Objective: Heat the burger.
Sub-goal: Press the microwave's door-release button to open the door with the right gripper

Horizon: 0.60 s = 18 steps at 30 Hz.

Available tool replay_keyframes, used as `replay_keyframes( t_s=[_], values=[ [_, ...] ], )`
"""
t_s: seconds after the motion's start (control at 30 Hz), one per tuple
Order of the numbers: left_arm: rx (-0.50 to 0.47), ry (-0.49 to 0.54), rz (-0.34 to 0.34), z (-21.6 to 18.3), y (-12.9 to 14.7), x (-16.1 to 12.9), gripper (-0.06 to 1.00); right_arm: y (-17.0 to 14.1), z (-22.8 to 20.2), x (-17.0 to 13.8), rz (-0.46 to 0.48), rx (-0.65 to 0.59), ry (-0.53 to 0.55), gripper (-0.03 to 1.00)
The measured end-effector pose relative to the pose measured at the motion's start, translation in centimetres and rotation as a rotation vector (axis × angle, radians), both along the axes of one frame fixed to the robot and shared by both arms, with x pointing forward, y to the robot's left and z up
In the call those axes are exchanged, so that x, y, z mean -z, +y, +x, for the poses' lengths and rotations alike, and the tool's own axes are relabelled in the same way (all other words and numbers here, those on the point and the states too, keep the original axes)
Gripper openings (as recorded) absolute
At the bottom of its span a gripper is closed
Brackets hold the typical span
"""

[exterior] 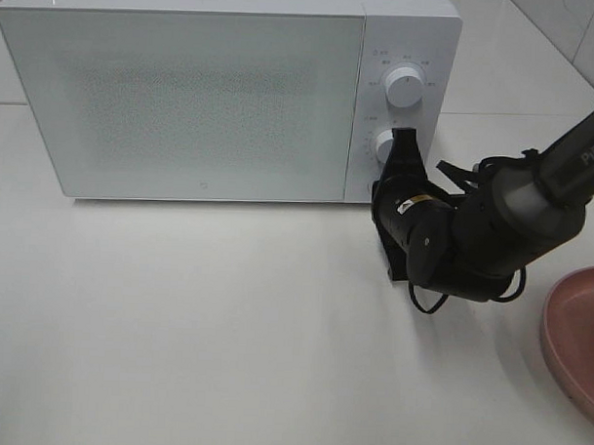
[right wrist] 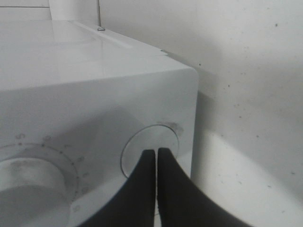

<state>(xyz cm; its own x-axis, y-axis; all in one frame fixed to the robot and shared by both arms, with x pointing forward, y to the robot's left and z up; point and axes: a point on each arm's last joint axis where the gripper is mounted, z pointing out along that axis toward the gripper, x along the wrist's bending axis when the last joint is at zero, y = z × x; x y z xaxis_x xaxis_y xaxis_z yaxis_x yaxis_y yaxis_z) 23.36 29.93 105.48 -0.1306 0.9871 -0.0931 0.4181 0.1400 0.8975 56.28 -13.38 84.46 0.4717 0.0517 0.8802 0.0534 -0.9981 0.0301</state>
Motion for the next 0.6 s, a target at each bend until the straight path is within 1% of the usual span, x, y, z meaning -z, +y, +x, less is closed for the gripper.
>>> replay_keyframes(
  t_s=[0.13,0.37,0.6],
  values=[
    [0.0,0.0,0.0,0.0,0.0,0.0,0.97,0.27,0.49,0.14,0.014,0.015,0.004,0.01],
    [0.0,0.0,0.0,0.0,0.0,0.0,0.97,0.14,0.53,0.21,0.006,0.031,0.009,0.01],
    [0.0,0.0,0.0,0.0,0.0,0.0,0.97,0.01,0.64,0.03,0.005,0.047,-0.018,0.01]
  ],
)
